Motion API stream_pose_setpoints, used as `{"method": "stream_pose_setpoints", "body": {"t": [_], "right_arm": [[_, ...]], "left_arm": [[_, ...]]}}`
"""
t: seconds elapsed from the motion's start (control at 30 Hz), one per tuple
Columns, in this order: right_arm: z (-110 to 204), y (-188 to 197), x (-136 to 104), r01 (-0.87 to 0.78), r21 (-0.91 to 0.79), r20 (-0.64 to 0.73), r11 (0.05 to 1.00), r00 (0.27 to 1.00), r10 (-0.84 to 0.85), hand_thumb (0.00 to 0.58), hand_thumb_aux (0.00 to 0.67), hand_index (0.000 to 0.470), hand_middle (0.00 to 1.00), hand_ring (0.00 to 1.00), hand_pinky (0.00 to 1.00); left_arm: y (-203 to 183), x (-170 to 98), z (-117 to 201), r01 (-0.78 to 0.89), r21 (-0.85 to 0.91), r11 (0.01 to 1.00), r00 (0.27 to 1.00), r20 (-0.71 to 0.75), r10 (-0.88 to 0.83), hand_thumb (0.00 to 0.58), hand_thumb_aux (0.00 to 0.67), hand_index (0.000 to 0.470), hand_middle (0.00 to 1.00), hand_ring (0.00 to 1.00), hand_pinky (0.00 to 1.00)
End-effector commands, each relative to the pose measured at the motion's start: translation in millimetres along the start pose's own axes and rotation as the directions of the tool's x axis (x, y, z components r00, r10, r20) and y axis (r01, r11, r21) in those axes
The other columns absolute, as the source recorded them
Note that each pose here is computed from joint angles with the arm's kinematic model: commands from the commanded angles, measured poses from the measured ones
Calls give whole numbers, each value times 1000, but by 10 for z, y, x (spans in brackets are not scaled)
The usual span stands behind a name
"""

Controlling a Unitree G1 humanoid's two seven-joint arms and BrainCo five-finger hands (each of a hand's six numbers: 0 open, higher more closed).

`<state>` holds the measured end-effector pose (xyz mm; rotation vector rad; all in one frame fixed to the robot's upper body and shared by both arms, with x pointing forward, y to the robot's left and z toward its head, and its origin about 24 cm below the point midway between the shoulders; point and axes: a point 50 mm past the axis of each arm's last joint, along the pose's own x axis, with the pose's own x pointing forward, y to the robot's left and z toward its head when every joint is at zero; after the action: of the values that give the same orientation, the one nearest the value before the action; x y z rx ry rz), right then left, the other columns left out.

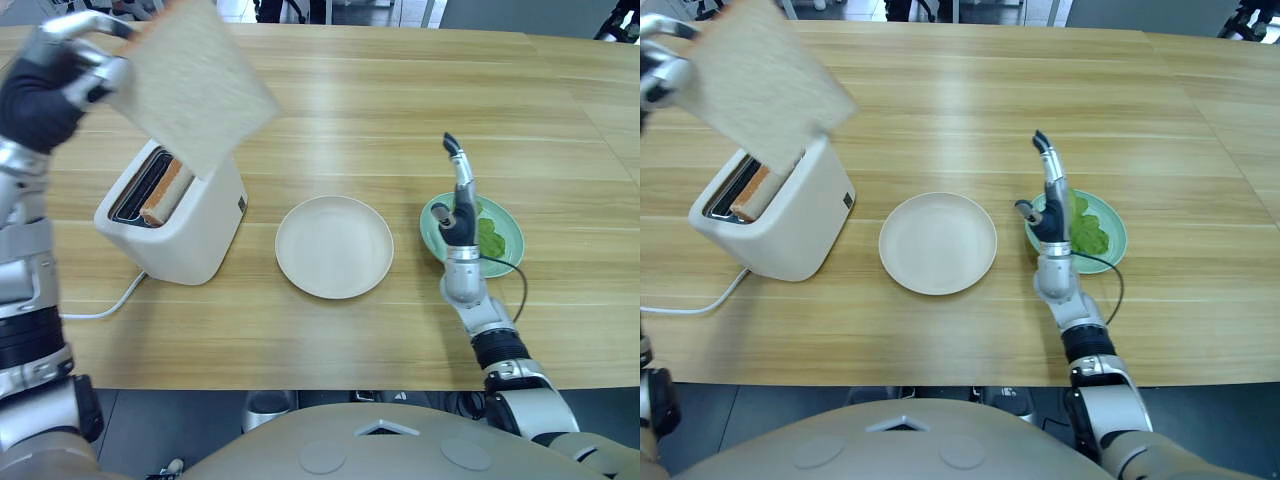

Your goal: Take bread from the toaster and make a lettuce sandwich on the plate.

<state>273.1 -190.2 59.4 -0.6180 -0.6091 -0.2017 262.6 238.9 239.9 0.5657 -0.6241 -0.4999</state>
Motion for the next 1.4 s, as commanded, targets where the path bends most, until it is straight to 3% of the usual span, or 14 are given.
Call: {"method": "stream_pose_setpoints", "body": {"t": [0.03,0.17,0.33,0.57,0.77,0.8,0.83,0.87,0.9,0.93,1.03,1.07,1.1,1.4], "right_arm": [[-228,-239,-11,34,-260,-75,965,996,-55,0,0,0,0,0,0],[-559,-479,-110,-48,-554,-207,831,975,-81,0,0,0,0,0,0],[-801,-625,-282,-182,-731,-315,657,945,-88,0,0,0,0,0,0],[-1036,-535,-511,-450,-752,-501,483,865,26,0,0,0,0,0,0],[-1080,-362,-677,-557,-698,-568,451,814,126,0,0,0,0,0,0],[-1083,-331,-702,-572,-688,-577,446,804,143,304,208,143,0,0,0],[-1086,-307,-726,-587,-679,-586,441,795,156,349,247,170,0,0,0],[-1088,-291,-744,-596,-673,-591,438,790,166,436,336,231,0,0,0],[-1089,-277,-759,-603,-667,-595,437,784,175,436,336,231,0,0,0],[-1090,-269,-769,-608,-663,-597,438,781,180,472,381,262,0,0,0],[-1091,-256,-775,-613,-656,-600,440,778,188,578,636,437,0,0,0],[-1090,-256,-771,-610,-659,-597,440,780,188,580,670,460,0,0,0],[-1087,-260,-759,-603,-665,-590,441,786,185,580,670,460,0,0,0],[-951,-330,-545,-409,-762,-414,503,904,108,580,670,460,0,0,0]], "left_arm": [[-334,202,-150,181,-70,981,983,-22,-183,580,670,460,1000,1000,1000],[-746,408,-387,361,-135,923,927,-55,-371,580,670,460,1000,1000,1000],[-1190,551,-754,521,-191,832,825,-135,-548,580,670,460,1000,1000,1000],[-1514,510,-1191,611,-192,768,713,-288,-639,580,670,460,1000,1000,1000],[-1634,397,-1341,642,-206,739,665,-331,-670,580,670,460,1000,1000,1000],[-1656,376,-1364,649,-205,732,653,-342,-675,580,670,460,1000,1000,1000],[-1677,353,-1387,659,-203,724,640,-354,-682,580,670,460,1000,1000,1000],[-1698,330,-1405,672,-196,714,625,-365,-690,580,670,460,1000,1000,1000],[-1720,305,-1423,684,-188,705,613,-375,-695,580,670,460,1000,1000,1000],[-1736,291,-1434,691,-183,700,607,-380,-698,580,670,460,1000,1000,1000],[-1771,270,-1450,698,-172,695,601,-387,-700,580,670,460,1000,1000,1000],[-1770,270,-1460,697,-156,700,604,-398,-690,530,473,325,1000,1000,1000],[-1764,276,-1467,694,-137,707,610,-409,-678,0,0,0,1000,1000,1000],[-1504,432,-1429,594,54,802,737,-437,-516,0,0,0,1000,1000,1000]]}}
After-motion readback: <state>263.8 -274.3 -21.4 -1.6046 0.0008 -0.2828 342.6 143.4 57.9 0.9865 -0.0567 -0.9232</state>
